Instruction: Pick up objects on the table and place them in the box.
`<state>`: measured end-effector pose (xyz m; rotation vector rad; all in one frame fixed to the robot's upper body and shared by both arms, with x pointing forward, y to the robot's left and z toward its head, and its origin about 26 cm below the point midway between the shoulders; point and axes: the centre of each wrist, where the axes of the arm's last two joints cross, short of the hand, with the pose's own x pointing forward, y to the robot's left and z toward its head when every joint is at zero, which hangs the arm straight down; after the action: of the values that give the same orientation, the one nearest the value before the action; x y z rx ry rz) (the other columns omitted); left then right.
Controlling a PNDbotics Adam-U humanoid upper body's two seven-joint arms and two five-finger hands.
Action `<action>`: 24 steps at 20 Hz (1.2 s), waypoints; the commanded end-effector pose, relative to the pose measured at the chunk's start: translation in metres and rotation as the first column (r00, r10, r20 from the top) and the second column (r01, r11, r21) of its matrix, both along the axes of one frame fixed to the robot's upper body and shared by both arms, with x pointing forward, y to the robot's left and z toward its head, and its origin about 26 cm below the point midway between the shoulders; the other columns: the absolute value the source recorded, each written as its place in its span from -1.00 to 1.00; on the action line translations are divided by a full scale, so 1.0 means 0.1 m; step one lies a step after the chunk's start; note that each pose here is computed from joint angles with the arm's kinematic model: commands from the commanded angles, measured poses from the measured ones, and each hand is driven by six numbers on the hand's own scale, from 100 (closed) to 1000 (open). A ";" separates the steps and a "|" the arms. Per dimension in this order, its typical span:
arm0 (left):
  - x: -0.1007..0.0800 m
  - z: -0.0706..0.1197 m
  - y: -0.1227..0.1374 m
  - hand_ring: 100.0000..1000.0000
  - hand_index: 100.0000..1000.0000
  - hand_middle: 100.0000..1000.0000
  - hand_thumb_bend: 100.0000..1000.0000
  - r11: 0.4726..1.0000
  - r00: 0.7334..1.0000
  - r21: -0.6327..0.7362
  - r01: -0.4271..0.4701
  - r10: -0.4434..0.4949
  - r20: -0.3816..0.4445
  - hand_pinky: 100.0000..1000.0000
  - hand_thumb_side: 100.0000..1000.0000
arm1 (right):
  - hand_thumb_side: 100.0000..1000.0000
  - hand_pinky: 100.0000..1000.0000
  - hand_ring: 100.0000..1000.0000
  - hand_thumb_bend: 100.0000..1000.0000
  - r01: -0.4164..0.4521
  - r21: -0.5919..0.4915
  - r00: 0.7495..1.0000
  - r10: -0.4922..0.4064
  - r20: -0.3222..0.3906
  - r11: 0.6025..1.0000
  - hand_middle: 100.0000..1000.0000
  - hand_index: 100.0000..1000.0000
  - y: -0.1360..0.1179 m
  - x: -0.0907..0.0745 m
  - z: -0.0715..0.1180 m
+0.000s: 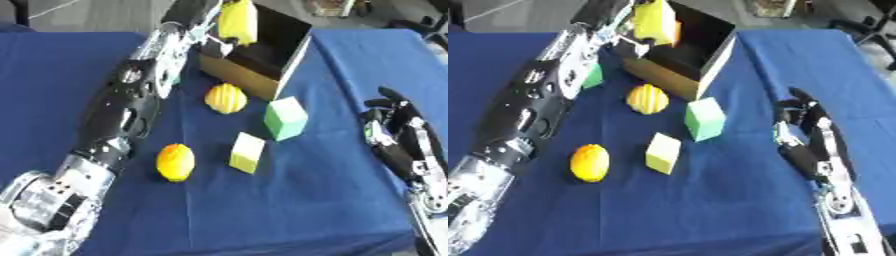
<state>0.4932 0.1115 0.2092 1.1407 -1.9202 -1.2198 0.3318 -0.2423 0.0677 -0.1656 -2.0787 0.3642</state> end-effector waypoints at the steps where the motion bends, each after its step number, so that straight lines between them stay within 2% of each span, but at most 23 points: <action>1: 0.01 0.12 -0.06 0.22 0.56 0.15 -0.93 0.999 0.998 -0.018 -0.031 0.032 0.057 0.47 -1.00 | -0.44 0.37 0.24 -1.00 -0.030 0.001 0.999 0.030 0.044 1.000 0.31 0.78 0.04 0.03 0.14; 2: 0.01 0.10 -0.07 0.23 0.58 0.17 -0.93 0.999 0.997 -0.016 -0.042 0.043 0.059 0.47 -1.00 | -0.43 0.37 0.24 -1.00 -0.033 0.001 0.998 0.033 0.048 0.999 0.31 0.78 0.05 0.04 0.16; 5: 0.01 0.08 -0.07 0.36 0.78 0.39 -0.72 0.997 0.994 -0.026 -0.078 0.079 0.075 0.52 -0.74 | -0.44 0.37 0.24 -1.00 -0.034 0.001 0.998 0.034 0.053 0.999 0.31 0.78 0.05 0.05 0.17; 6: 0.01 0.08 -0.07 0.38 0.81 0.43 -0.60 0.995 0.992 -0.028 -0.094 0.096 0.081 0.52 -0.57 | -0.44 0.37 0.24 -1.00 -0.034 0.001 0.998 0.034 0.053 0.999 0.31 0.78 0.05 0.05 0.17; 8: 0.02 0.07 -0.06 0.41 0.86 0.51 -0.40 0.992 0.988 -0.038 -0.123 0.126 0.090 0.53 -0.36 | -0.43 0.37 0.24 -1.00 -0.035 0.001 0.998 0.035 0.053 0.999 0.31 0.78 0.05 0.04 0.18; 12: 0.02 0.06 -0.03 0.50 0.96 0.70 -0.08 0.984 0.979 -0.064 -0.165 0.171 0.109 0.57 -0.04 | -0.43 0.37 0.24 -1.00 -0.035 0.001 0.998 0.035 0.053 0.999 0.31 0.78 0.05 0.04 0.17; 14: 0.02 0.05 -0.03 0.52 0.97 0.75 -0.01 0.983 0.978 -0.064 -0.173 0.180 0.109 0.58 -0.02 | -0.41 0.37 0.24 -1.00 -0.035 0.001 0.998 0.035 0.053 0.999 0.31 0.78 0.05 0.04 0.17; 18: 0.03 0.05 0.00 0.51 0.96 0.74 -0.02 0.983 0.978 -0.060 -0.175 0.181 0.107 0.58 -0.02 | -0.43 0.37 0.24 -1.00 -0.033 0.001 0.998 0.033 0.054 0.999 0.31 0.78 0.05 0.04 0.18; 19: 0.03 0.07 0.02 0.46 0.92 0.66 -0.14 0.983 0.978 -0.061 -0.173 0.179 0.107 0.55 -0.16 | -0.43 0.37 0.24 -1.00 -0.031 0.001 0.998 0.031 0.053 1.000 0.32 0.78 0.05 0.04 0.17; 20: 0.04 0.09 0.05 0.43 0.90 0.62 -0.22 0.984 0.979 -0.061 -0.169 0.175 0.104 0.54 -0.18 | -0.43 0.37 0.24 -1.00 -0.028 0.001 0.998 0.028 0.051 1.000 0.32 0.78 0.04 0.03 0.17; 22: 0.05 0.14 0.12 0.42 0.88 0.60 -0.26 0.987 0.986 -0.040 -0.155 0.157 0.058 0.54 -0.15 | -0.44 0.37 0.24 -1.00 -0.016 -0.005 0.999 0.016 0.043 1.000 0.32 0.78 0.00 0.02 0.15; 23: 0.06 0.19 0.17 0.43 0.88 0.61 -0.29 0.990 0.989 -0.010 -0.141 0.142 0.031 0.56 -0.30 | -0.43 0.37 0.24 -1.00 -0.011 -0.009 0.999 0.012 0.041 1.000 0.32 0.78 -0.02 0.02 0.14; 24: 0.07 0.24 0.24 0.44 0.88 0.62 -0.31 0.992 0.993 0.046 -0.121 0.122 -0.007 0.57 -0.36 | -0.43 0.37 0.24 -1.00 -0.006 -0.014 0.999 0.007 0.039 1.000 0.32 0.78 -0.04 0.01 0.13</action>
<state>0.4987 0.1287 0.2080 1.2338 -1.7809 -1.1773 0.3325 -0.2396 0.0707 -0.1454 -2.0868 0.3692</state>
